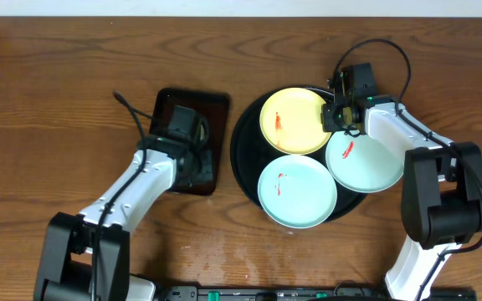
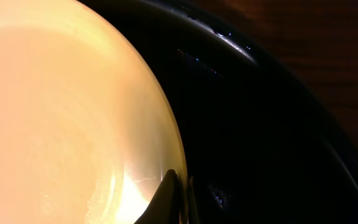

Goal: Clean dirty plates on tray and stack at the side

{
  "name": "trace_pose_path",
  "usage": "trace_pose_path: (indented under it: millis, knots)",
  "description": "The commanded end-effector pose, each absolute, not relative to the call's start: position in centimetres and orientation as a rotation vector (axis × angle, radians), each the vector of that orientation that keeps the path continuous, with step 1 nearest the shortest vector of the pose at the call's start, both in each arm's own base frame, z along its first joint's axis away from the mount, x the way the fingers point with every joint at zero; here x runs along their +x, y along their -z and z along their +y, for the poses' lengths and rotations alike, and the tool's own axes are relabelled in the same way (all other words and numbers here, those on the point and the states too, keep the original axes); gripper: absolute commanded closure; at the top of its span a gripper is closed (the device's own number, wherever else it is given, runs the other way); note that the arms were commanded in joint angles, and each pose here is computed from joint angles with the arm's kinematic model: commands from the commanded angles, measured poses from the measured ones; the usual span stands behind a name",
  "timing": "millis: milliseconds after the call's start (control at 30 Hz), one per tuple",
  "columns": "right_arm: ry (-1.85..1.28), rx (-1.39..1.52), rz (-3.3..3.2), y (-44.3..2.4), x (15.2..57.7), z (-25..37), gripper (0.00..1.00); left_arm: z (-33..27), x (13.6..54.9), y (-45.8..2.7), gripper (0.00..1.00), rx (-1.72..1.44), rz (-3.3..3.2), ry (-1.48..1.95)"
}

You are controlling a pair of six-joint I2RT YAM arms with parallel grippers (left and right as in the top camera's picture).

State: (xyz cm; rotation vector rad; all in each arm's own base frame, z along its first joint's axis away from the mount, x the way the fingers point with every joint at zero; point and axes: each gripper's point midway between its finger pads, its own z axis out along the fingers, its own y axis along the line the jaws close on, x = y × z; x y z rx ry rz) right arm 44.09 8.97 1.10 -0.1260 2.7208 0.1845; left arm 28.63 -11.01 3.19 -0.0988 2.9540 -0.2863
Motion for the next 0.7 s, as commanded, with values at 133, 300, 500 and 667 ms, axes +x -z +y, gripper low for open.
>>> trace_pose_path:
  millis: [133, 300, 500, 667]
  knots:
    - [-0.199, -0.143, 2.690, -2.4, 44.5, 9.5, 0.96, -10.9, 27.8, -2.4, 0.89, -0.057, 2.968, 0.179]
    - [-0.199, -0.143, 2.690, -2.4, 44.5, 9.5, 0.96, -10.2, 28.1, -2.4, 0.89, -0.062, 2.955, 0.116]
    - [-0.199, -0.143, 2.690, -2.4, 44.5, 9.5, 0.96, -10.1, 28.1, -2.4, 0.89, -0.063, 2.956, 0.105]
    - [-0.199, -0.143, 2.690, -2.4, 44.5, 9.5, 0.96, -9.8, 27.4, -1.6, 0.89, -0.064, 2.973, 0.095]
